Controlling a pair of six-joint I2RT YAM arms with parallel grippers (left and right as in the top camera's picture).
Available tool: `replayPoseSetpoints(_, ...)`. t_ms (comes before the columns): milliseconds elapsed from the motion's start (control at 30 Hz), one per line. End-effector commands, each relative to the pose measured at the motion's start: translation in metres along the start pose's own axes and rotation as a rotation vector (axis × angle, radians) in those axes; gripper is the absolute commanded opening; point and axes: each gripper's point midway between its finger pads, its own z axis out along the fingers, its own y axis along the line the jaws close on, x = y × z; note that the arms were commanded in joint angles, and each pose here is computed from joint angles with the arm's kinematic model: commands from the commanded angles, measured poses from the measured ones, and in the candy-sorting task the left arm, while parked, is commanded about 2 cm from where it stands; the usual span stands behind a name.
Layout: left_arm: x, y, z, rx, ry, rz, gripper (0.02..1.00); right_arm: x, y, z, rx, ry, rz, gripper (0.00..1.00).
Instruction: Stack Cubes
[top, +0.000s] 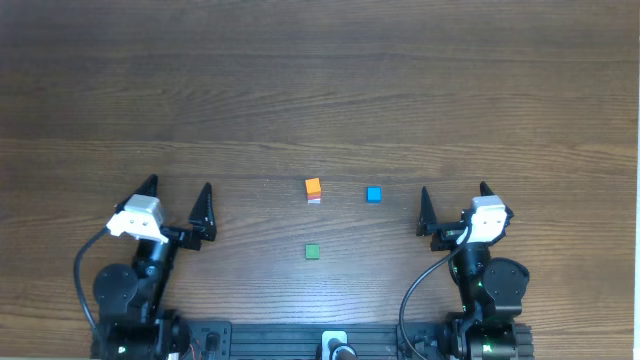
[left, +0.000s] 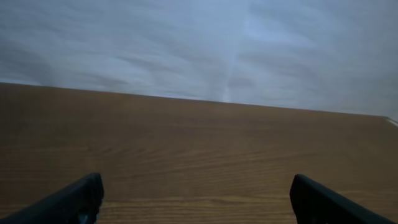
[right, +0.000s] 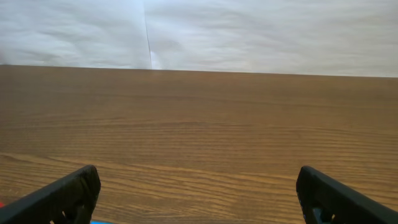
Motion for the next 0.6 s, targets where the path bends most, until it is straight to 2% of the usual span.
replayPoseSetpoints(33, 0.0138, 0.0022, 0.0038, 0.009, -0.005, 0.023, 0.993, 0.0013, 0.0006, 0.0002, 0.0, -0.004, -0.002, 0.991)
replayPoseSetpoints(600, 0.022, 0.0028, 0.0041, -0.004, 0.027, 0.016, 0.998, 0.0013, 0.0006, 0.0002, 0.0, -0.004, -0.002, 0.991)
